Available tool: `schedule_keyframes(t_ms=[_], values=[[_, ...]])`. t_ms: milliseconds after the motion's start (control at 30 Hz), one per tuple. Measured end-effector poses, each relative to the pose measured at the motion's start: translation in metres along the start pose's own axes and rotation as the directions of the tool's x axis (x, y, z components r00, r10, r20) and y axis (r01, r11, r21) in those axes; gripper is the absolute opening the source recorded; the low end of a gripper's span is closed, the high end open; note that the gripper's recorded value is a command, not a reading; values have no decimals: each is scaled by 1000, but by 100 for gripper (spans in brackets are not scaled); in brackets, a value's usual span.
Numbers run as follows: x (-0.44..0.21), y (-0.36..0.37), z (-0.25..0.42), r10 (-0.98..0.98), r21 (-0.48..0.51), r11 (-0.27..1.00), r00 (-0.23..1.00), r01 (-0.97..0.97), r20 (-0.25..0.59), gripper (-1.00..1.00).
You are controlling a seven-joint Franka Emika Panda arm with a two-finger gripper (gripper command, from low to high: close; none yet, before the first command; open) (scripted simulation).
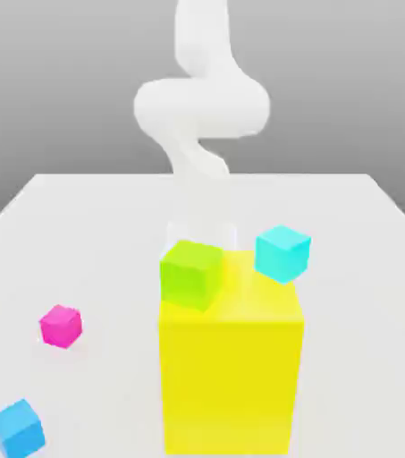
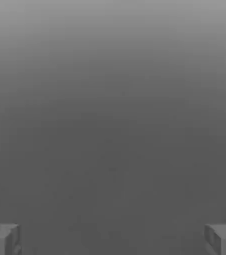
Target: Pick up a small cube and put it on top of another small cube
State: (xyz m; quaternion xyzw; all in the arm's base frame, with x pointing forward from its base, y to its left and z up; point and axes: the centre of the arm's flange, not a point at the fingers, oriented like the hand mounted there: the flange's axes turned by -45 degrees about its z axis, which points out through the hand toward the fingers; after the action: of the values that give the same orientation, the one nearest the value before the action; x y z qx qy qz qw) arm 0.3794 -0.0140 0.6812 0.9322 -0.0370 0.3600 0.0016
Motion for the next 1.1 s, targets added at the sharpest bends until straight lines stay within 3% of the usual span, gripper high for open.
schedule_keyframes(t_ms=[267,533,933,1100], values=[[-10,57,143,188,-115,979,964,-168,187,0],[-65,127,271,386,-245,917,860,-316,333,0],[-224,225,418,659,-450,751,587,-483,470,0],[-280,234,470,683,-471,730,553,-495,478,0]])
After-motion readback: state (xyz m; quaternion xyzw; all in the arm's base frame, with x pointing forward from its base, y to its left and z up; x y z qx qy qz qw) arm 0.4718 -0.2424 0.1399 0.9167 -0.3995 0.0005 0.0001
